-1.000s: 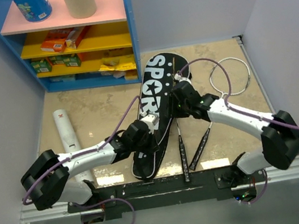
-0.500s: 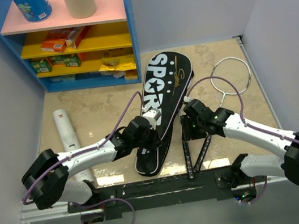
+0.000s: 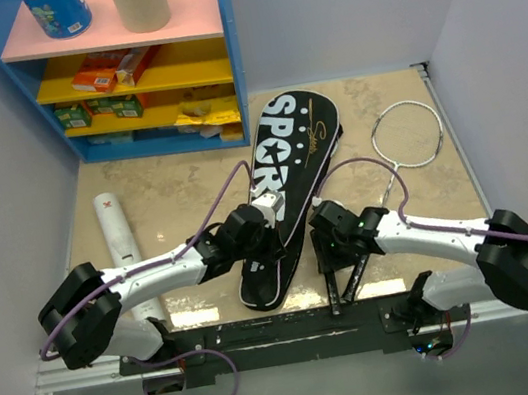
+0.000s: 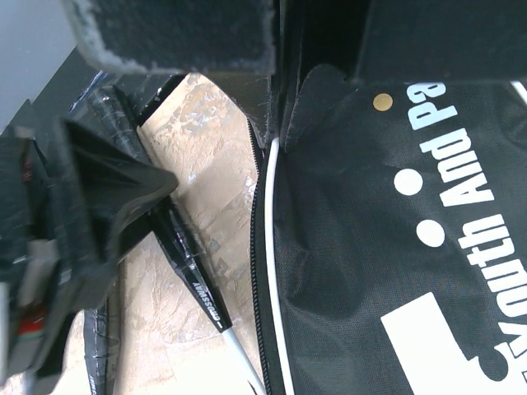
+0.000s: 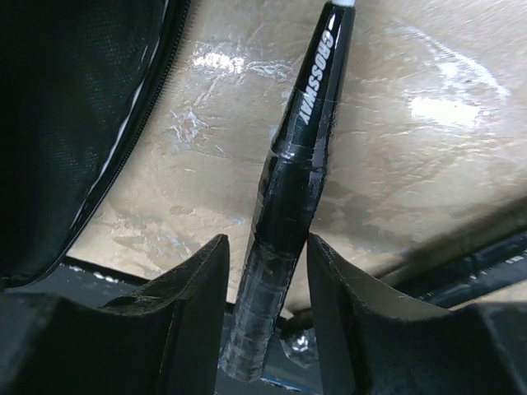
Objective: Pack up the badminton gear
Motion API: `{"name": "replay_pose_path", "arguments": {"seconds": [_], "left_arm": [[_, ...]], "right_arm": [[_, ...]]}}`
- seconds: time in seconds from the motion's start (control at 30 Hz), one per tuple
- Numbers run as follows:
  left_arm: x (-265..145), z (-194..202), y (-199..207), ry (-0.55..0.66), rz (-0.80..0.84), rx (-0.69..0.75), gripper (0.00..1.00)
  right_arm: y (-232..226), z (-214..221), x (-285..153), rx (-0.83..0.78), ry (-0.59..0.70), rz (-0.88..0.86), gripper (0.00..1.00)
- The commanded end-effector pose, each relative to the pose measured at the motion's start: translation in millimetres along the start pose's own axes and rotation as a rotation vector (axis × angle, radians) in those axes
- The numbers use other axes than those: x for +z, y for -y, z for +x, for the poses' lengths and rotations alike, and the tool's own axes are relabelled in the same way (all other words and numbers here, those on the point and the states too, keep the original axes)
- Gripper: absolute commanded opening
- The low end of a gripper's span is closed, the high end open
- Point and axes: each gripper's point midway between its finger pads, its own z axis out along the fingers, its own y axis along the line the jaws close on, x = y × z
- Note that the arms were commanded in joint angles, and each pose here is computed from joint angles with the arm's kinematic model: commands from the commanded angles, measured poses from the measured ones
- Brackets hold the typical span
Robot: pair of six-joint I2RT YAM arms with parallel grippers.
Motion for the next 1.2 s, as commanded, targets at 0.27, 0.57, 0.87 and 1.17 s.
{"name": "replay_pose_path", "arguments": {"seconds": [0.27,0.57,0.87,1.17], "left_arm": [[-7.0,-19.6,24.6,0.069,0.117,0.016,0.00],[-11.1,12.4,17.6,0.020,0.139,0.000,0.00],[-9.2,19.4,25.4,-0.002,0.193,-0.005,0.00],[-9.8,14.3,43.9,-0.004,0.286,-0.018,0.00]], "right_arm": [[-19.6,-3.4,28.1,0.083,0.031,-0.036,0.00],[-59.2,-65.4,8.8,0.087,0.158,-0.072,0.00],[-110.4,-92.5,-10.7,0.097,0.191,-0.254,0.00],[-109.4,-97.8,-4.7,0.180,0.254,-0.285,0.00]]}}
